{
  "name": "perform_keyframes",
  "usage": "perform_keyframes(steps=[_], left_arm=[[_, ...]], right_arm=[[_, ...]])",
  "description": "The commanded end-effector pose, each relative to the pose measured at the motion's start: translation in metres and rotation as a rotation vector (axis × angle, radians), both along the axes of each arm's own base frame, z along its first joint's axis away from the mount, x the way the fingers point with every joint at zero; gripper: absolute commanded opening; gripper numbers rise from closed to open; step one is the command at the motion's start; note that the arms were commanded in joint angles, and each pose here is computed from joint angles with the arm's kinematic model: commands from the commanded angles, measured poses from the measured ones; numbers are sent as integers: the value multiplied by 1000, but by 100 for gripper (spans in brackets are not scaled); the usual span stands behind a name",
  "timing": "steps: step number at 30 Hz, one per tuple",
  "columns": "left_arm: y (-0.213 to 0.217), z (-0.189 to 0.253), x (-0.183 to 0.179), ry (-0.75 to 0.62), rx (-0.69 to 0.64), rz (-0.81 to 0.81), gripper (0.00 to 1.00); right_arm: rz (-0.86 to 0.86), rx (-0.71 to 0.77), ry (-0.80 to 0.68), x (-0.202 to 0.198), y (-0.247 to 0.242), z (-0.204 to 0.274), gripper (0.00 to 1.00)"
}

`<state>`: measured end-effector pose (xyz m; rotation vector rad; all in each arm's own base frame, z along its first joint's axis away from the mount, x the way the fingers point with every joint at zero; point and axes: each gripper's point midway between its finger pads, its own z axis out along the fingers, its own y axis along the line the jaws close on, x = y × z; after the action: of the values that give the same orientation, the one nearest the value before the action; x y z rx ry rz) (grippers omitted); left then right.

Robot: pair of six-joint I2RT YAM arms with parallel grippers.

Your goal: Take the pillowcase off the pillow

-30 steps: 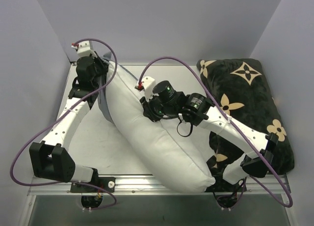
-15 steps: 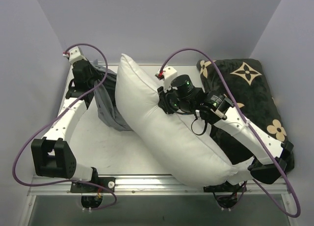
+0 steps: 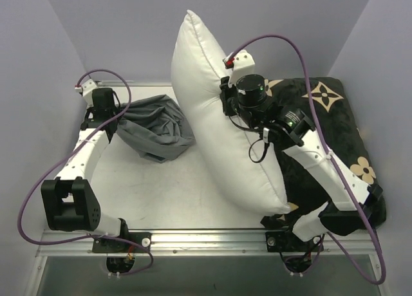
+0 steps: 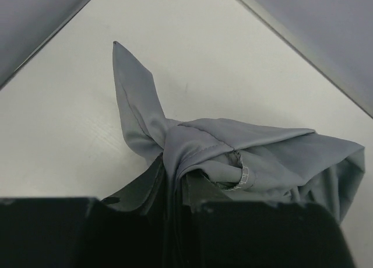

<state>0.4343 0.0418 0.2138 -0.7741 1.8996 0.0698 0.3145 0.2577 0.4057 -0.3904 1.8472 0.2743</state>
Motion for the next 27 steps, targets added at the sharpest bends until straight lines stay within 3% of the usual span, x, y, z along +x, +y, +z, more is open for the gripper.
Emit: perform_keyframes(steps=[1, 5, 7, 12, 13, 16, 19, 24, 27], left_arm=[[28, -3, -18, 57, -8, 116, 0], [27, -10, -30, 62, -49, 106, 0], [23, -9, -34, 57, -64, 88, 6], [9, -12, -46, 35, -121, 36, 39], [5, -12, -48, 32, -131, 17, 52], [1, -4, -50, 15, -129, -14, 70], [-2, 16, -53, -10, -102, -58, 77], [-10, 49, -63, -49, -61, -146, 89], [-17, 65, -71, -75, -45, -202, 90]], right_arm=[[-149, 126, -183, 38, -2, 51, 0], [-201, 109, -196, 63, 5, 41, 0], [-194, 87, -183, 78, 22, 27, 0], [-119, 102, -109, 100, 72, -23, 0], [-96, 117, -73, 106, 88, -41, 0], [-60, 154, 11, 114, 116, -78, 0], [-17, 177, 85, 115, 135, -105, 0], [94, 255, 179, 99, 158, -112, 0], [206, 311, 245, 78, 172, -104, 16]])
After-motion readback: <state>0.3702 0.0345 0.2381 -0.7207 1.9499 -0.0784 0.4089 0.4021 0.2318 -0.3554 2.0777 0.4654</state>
